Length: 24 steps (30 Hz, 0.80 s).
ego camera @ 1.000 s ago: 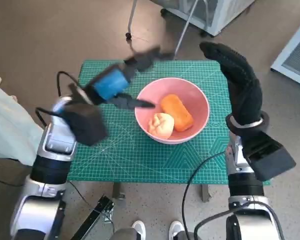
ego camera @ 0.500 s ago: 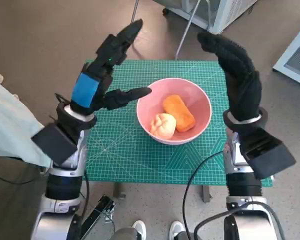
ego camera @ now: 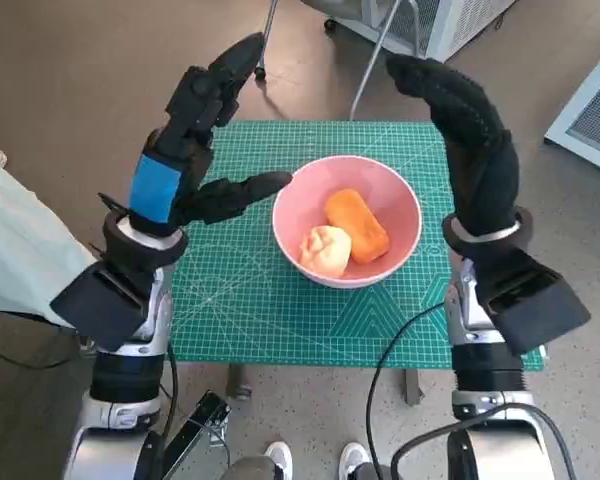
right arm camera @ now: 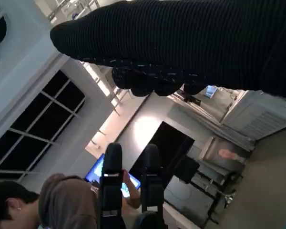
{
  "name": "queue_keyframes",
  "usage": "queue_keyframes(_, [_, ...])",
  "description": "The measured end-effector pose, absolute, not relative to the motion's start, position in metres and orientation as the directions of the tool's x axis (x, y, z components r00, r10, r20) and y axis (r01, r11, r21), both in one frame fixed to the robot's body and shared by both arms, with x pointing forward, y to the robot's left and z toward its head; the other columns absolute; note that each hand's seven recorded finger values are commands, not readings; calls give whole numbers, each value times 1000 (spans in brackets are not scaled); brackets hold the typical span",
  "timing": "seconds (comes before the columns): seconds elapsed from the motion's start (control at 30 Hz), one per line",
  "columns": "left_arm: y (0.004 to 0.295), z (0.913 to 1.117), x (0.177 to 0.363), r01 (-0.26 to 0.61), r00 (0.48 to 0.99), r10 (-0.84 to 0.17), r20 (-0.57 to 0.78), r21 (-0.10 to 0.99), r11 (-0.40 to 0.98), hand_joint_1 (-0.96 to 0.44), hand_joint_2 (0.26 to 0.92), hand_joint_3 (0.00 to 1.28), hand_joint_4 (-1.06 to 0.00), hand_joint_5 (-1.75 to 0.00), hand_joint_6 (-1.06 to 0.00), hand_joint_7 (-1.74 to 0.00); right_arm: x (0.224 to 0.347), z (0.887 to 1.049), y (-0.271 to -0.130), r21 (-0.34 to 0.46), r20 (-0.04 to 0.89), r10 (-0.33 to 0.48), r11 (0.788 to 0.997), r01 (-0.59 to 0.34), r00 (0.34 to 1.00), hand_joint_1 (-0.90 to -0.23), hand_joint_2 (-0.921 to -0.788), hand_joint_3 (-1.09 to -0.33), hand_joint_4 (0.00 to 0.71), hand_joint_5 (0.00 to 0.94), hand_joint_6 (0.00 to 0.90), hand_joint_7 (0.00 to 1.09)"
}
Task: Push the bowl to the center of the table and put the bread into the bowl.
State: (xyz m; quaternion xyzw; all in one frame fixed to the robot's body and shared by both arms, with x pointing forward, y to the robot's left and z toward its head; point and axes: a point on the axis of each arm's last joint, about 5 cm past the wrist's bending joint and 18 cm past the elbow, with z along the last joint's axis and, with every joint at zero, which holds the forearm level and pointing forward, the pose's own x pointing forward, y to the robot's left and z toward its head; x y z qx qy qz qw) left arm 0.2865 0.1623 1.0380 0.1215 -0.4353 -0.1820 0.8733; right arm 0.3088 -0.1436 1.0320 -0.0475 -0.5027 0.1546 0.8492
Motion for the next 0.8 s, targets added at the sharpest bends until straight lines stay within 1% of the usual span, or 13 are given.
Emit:
queue_keyframes(0.43, [163, 1037, 286, 225, 562, -417, 714, 354, 908, -429, 921, 155, -209, 0, -58, -505, 309, 1034, -143, -246, 837, 322, 944, -219, 444, -653, -921, -810, 253, 0, -1, 684])
queue_keyframes(0.8, [162, 1036, 286, 242, 566, -413, 713, 335, 910, -429, 921, 156, -212, -2, -52, -508, 308, 1035, -142, -250, 834, 327, 942, -223, 445, -651, -921, -813, 245, 0, -1, 683])
